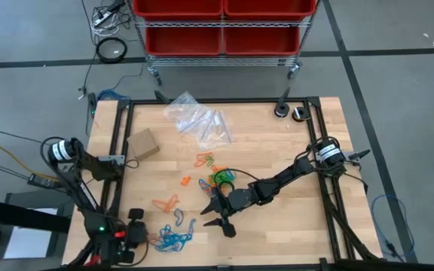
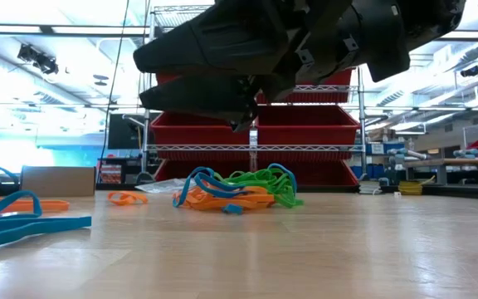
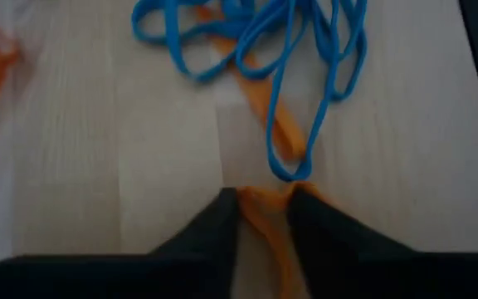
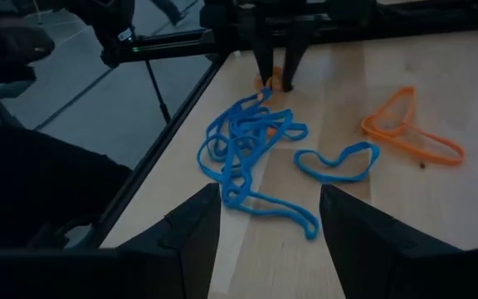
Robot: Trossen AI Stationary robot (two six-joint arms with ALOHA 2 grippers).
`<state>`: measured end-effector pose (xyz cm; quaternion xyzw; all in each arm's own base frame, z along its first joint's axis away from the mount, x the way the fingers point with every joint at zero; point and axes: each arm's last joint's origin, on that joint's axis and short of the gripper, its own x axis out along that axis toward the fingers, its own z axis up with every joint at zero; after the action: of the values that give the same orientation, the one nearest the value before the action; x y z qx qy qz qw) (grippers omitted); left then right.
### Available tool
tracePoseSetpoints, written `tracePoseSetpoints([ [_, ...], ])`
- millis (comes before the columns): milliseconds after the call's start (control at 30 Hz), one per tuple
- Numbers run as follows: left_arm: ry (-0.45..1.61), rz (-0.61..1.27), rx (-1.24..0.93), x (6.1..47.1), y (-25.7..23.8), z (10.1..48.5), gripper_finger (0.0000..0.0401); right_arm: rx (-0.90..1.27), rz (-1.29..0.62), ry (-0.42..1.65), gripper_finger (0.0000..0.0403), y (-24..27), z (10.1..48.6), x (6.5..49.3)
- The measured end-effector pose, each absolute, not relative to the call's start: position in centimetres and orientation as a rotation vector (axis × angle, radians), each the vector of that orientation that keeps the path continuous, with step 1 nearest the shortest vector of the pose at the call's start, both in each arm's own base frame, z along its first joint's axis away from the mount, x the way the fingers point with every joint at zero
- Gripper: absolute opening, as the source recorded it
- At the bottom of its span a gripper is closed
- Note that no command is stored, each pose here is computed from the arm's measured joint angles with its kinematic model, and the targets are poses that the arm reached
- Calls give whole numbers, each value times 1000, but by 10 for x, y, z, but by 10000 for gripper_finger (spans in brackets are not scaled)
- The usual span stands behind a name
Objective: Sort rubber bands
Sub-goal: Prepare the rubber bands to put into the zip bags
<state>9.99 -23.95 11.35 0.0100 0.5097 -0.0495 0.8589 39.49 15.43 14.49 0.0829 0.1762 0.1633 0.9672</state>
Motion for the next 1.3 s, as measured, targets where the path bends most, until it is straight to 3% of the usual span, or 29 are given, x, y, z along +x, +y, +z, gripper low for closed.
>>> tracePoseSetpoints([
  [67,1057,-129,42,105,-241,112,27,169,331,352,194,154,145,395],
  [133,1033,-138,61,110,-241,111,12,169,330,353,194,154,145,395],
  [500,871,-105,130,168,-225,111,7,168,388,390,194,155,143,394],
  [700,835,-22,159,196,-204,111,14,165,390,443,196,154,138,392],
  [900,846,-58,129,216,-192,113,17,134,396,440,212,155,138,392],
  [1067,863,-87,129,215,-191,116,58,107,365,442,230,153,137,392],
  [1300,877,-62,66,208,-184,136,179,108,313,437,239,145,137,395],
])
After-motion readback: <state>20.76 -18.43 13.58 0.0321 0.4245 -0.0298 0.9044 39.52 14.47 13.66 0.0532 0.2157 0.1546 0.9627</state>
